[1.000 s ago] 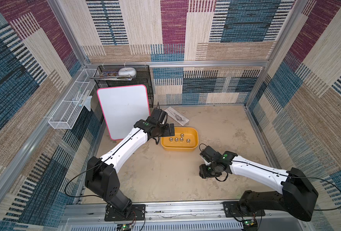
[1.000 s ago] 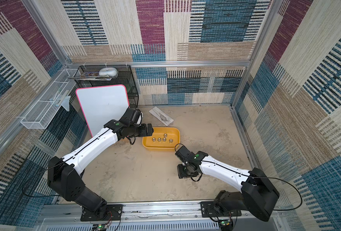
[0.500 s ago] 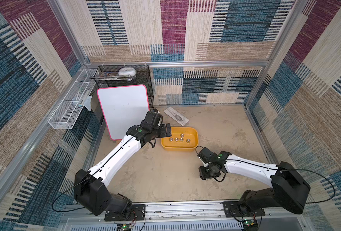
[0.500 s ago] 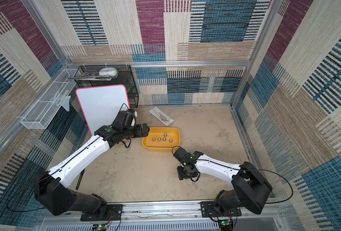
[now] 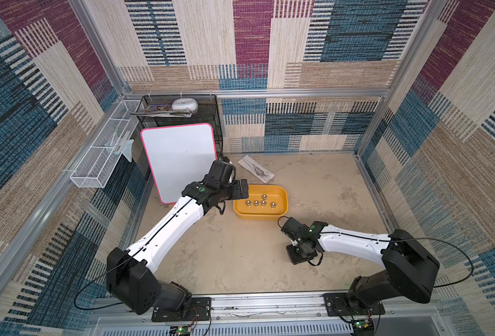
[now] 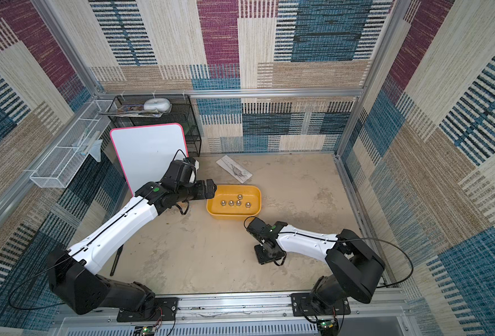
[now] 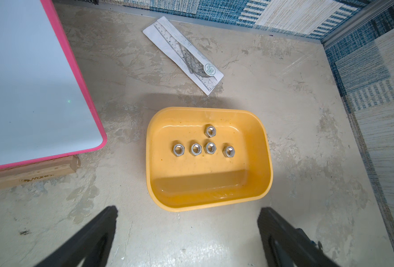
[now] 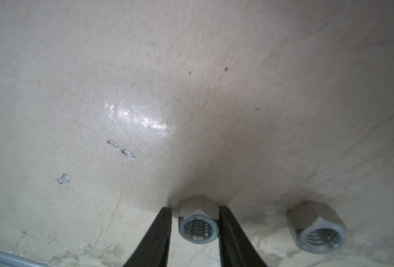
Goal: Put the nuts on the desktop into the storage box
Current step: Pick up the nut from the center of the board.
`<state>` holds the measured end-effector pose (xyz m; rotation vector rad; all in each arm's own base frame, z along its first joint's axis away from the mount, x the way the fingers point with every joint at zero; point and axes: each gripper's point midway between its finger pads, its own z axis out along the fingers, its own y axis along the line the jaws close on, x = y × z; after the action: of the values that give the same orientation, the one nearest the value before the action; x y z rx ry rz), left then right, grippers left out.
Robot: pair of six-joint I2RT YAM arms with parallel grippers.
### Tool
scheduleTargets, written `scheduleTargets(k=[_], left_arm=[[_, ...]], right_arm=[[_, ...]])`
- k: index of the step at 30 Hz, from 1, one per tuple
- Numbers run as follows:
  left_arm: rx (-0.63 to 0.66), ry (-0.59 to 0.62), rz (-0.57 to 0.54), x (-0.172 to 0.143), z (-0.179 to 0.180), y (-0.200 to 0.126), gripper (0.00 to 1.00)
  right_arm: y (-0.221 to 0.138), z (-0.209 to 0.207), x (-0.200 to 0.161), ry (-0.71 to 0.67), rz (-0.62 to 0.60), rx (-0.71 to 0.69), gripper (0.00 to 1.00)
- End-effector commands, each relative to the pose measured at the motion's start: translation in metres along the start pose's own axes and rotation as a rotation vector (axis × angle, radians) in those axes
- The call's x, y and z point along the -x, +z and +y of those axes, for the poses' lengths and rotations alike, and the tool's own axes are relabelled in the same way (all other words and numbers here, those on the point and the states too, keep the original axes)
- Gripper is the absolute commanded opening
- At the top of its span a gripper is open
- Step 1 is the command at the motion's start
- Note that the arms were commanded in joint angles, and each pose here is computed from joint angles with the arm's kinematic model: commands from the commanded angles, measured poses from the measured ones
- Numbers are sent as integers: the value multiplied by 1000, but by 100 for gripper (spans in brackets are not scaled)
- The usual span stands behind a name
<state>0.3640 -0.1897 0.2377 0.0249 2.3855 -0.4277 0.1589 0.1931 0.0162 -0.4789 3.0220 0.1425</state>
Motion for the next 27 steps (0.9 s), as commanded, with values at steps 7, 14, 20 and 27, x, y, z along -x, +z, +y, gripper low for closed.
scheduleTargets(k=[7,14,20,27], left_arm=[[-3,17,-25,6,0,-12,100],[6,28,-48,12,0,-22,100],[9,46,-78,18,0,-36,100],[68,46,-124,24,13,-51,100]], right_arm=[[-13,5,14,-3,-6,-32,19],[-51,20,70,-48,-102,-92,20],[-68,28,129,-96,-160,-108,21],[-66,5,198,-44,-194,-101,21]])
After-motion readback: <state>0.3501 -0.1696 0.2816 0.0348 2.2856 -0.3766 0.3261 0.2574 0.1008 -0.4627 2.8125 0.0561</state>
